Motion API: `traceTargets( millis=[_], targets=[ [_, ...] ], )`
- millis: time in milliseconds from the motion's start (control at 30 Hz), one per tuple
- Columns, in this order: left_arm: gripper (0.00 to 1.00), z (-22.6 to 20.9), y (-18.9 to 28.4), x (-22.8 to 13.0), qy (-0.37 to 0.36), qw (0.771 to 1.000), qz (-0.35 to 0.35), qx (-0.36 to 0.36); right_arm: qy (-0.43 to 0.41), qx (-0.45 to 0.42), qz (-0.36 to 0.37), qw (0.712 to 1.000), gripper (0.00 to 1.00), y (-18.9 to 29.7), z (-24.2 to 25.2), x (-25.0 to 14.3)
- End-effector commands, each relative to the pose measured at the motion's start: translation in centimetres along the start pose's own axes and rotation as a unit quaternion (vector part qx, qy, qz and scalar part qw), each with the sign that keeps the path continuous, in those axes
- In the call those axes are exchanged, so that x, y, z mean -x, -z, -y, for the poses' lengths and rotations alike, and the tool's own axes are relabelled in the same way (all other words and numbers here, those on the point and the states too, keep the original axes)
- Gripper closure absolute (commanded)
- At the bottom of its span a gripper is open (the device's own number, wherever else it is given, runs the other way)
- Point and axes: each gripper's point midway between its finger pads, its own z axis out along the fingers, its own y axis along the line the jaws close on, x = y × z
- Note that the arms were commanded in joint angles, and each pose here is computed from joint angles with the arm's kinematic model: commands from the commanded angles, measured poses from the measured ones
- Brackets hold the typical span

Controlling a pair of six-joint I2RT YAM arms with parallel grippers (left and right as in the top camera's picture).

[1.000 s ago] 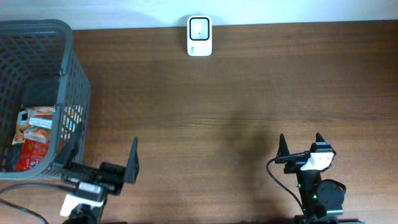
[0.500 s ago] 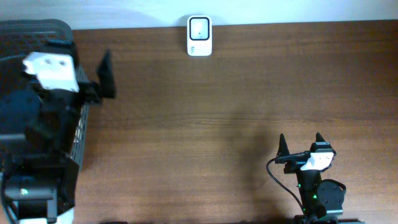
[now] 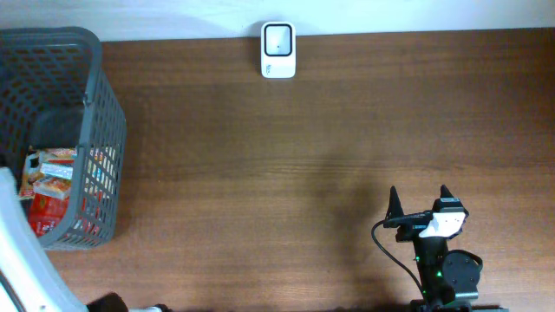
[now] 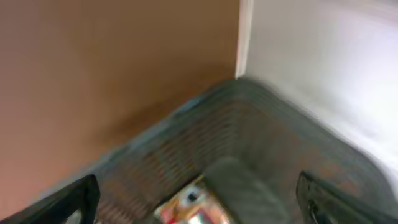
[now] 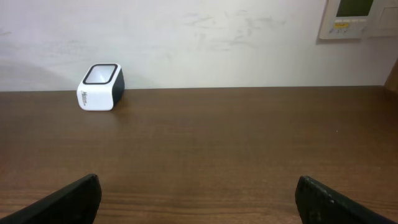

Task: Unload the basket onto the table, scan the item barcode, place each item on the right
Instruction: 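Reach the left gripper into the basket and grasp the green Kleenex pack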

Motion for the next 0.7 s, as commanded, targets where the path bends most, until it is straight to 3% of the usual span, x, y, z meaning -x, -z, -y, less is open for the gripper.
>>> traceTargets(
  millis=[0, 233, 300, 600, 667],
  targets=[
    [0.01, -3.0, -3.1, -1.9, 0.085, 0.994, -0.051, 0.038, -0.006, -0.004, -0.002, 1.0, 0.01, 0.0, 0.2, -0.3],
    [0.02, -1.7, -7.0, -9.2, 0.057, 0.977, -0.202, 0.034, -0.006, -0.005, -0.002, 1.0, 0.01, 0.0, 0.2, -0.3],
    [0.11, -2.1, -7.7, -11.5, 0.083, 0.965, -0.24, 0.064, -0.006, -0.005, -0.002, 1.0, 0.01, 0.0, 0.2, -0.3],
    [0.11, -0.9, -12.9, -18.9, 0.057, 0.927, -0.354, 0.107, -0.006, -0.004, -0.002, 1.0, 0.01, 0.0, 0.2, -0.3],
    [0.16, 0.2, -14.1, -20.8, 0.044, 0.919, -0.378, 0.106, -0.006, -0.004, -0.002, 1.0, 0.01, 0.0, 0.2, -0.3]
  ],
)
